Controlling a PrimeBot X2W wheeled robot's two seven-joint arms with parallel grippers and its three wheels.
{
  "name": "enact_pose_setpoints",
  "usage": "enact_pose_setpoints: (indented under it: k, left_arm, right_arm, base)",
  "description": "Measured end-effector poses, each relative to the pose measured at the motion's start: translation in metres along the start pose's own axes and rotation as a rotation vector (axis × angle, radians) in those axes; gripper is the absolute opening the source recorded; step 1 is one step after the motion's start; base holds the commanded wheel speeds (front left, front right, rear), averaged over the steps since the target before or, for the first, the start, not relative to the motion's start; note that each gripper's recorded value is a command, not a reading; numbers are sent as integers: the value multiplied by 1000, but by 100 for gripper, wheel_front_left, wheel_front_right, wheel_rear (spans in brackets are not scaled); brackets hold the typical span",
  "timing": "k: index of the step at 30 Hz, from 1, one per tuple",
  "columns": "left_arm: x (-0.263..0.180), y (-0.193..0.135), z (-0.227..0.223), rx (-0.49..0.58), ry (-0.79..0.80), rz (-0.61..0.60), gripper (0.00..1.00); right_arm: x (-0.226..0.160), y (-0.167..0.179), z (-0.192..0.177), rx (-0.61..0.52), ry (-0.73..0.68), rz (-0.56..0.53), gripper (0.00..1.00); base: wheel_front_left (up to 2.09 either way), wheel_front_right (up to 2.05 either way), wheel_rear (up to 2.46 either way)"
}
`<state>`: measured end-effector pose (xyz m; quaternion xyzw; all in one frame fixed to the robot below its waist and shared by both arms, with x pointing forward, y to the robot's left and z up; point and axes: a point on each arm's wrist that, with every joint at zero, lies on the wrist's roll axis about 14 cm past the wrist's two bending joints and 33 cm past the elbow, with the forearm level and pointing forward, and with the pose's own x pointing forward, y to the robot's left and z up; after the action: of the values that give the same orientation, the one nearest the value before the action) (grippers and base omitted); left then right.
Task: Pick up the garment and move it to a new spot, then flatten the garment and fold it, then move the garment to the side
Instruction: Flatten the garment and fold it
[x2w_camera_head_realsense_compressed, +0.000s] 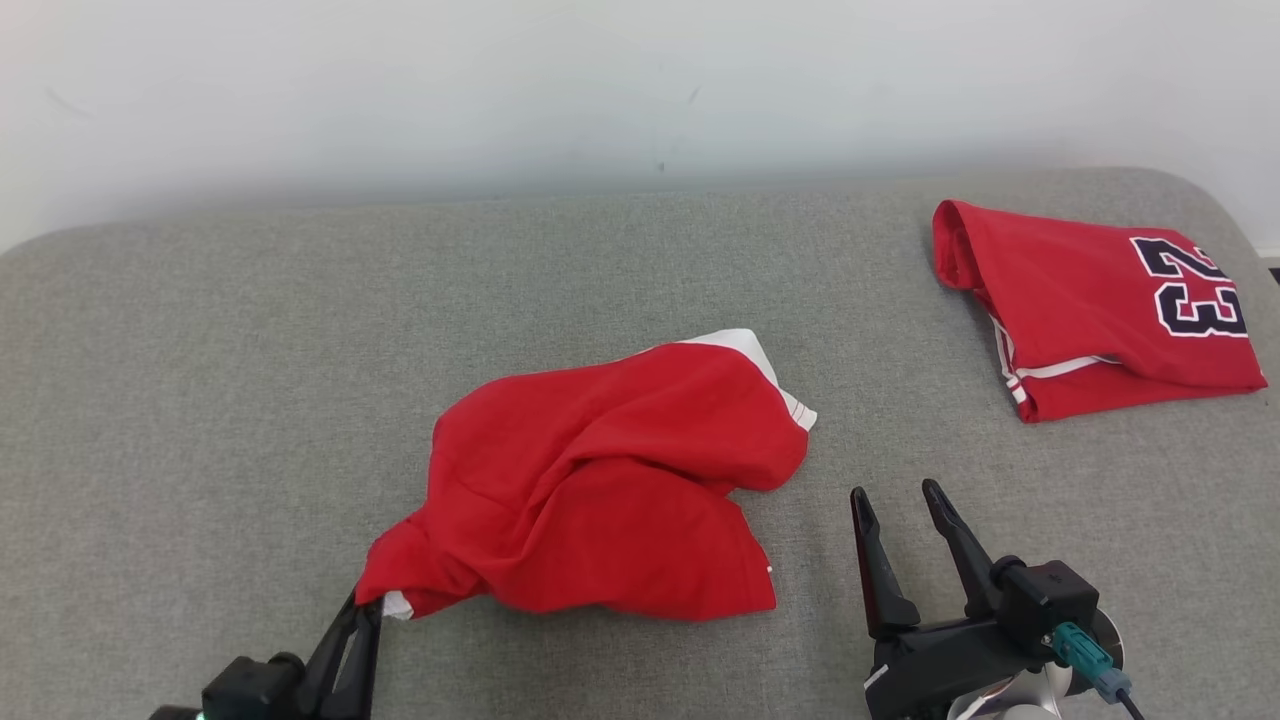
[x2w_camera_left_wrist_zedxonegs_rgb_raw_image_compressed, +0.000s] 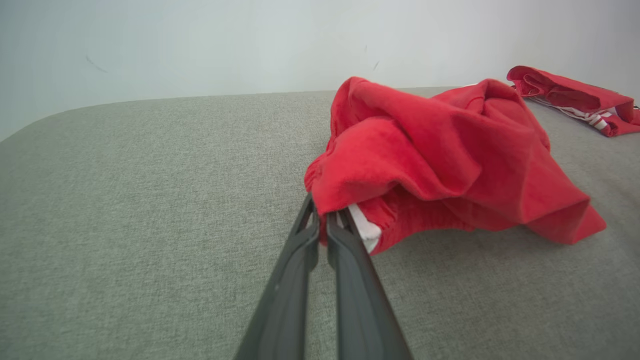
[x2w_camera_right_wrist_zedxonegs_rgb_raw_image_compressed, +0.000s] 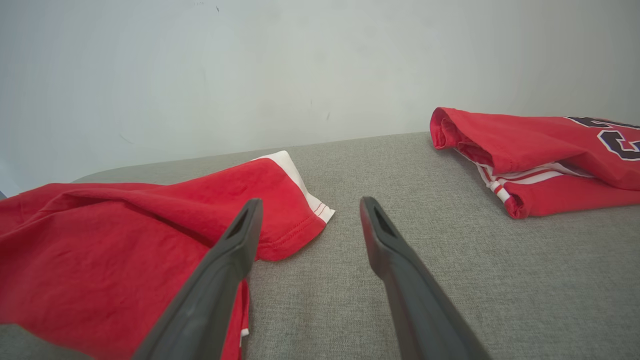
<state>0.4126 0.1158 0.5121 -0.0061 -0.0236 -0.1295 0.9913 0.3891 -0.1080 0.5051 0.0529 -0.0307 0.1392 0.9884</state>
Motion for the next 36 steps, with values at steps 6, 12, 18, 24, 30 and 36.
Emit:
enact_pose_setpoints:
  k: [6,12,18,24,30,36]
  left_arm:
    - [-11,-5,-6,-80,-2,29,100]
    - [-29,4,11,-156,-72,105,100]
    - [-38,33,45,-105,-187,217,100]
    - [-47,58,57,-66,-226,310,100]
    - [-54,75,59,-32,-233,360,100]
    - [-55,81,59,-26,-234,378,100]
  right_arm:
    - [0,0,3,-2,-9,-2,100]
    - [1,4,2,4,-8,8,100]
    - [6,13,-3,8,7,38,100]
    - [6,19,-8,12,27,58,100]
    - [0,35,-37,53,168,108,100]
    - [-3,46,-59,44,288,166,100]
  base:
    - [0,0,0]
    - [0,0,0]
    - [0,0,0]
    - [0,0,0]
    - [0,0,0]
    - [0,0,0]
